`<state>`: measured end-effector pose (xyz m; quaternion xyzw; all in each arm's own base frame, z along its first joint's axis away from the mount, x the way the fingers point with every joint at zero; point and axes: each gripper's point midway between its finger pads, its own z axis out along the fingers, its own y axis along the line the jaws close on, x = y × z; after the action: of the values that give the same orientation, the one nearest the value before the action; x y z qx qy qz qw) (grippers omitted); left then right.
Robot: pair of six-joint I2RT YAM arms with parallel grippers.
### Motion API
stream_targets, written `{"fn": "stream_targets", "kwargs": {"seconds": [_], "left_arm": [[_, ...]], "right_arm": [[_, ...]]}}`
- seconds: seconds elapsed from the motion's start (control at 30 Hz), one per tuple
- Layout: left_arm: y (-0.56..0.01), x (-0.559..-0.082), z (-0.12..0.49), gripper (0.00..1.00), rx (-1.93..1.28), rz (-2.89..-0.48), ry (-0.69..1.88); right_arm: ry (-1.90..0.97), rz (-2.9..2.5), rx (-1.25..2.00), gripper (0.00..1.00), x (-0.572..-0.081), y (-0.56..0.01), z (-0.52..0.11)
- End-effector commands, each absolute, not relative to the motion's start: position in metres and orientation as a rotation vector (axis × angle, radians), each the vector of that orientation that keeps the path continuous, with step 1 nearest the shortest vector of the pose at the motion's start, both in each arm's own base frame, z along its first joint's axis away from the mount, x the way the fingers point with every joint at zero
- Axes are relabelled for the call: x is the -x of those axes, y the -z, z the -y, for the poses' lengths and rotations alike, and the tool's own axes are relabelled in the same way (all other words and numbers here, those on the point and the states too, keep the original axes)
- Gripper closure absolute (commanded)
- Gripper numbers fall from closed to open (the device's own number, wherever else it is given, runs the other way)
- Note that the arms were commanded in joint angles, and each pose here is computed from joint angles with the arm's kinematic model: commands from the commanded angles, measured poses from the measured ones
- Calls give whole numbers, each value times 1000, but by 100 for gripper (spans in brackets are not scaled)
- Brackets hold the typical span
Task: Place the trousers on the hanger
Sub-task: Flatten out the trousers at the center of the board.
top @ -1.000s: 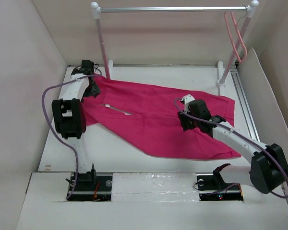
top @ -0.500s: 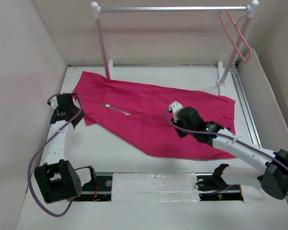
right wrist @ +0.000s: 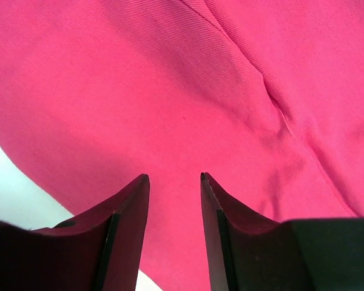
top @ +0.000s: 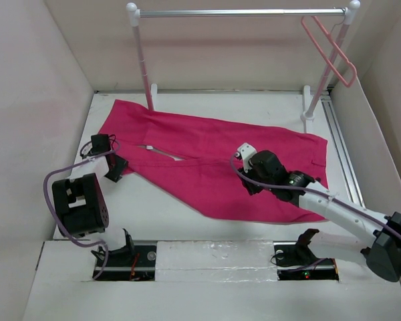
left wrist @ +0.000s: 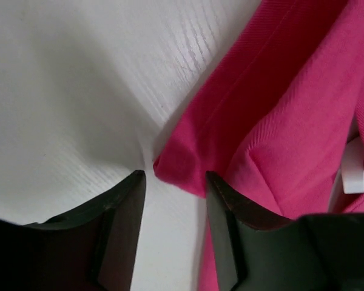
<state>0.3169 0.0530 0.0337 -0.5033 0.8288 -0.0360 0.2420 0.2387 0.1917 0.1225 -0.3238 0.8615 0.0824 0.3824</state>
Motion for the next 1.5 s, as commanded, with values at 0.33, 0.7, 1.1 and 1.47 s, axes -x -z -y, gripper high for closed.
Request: {"fn": "stream_targets", "kwargs": {"seconds": [0.33, 0.7, 1.1, 1.47], "left_arm": [[-73, -323, -68, 100, 1338, -2192, 38], [-262, -257, -112, 100, 1127, -1851, -257], [-292, -274, -93, 100, 1038, -1803, -124], [-361, -296, -44, 100, 752, -1717, -32]], "right_arm": [[-116, -2259, 672, 37, -242, -132, -152], [-168, -2370, 445, 18, -235, -131, -101], [55, -2525, 162, 30, -226, -137, -17], [79, -2528, -381, 21, -276, -103, 55]]}}
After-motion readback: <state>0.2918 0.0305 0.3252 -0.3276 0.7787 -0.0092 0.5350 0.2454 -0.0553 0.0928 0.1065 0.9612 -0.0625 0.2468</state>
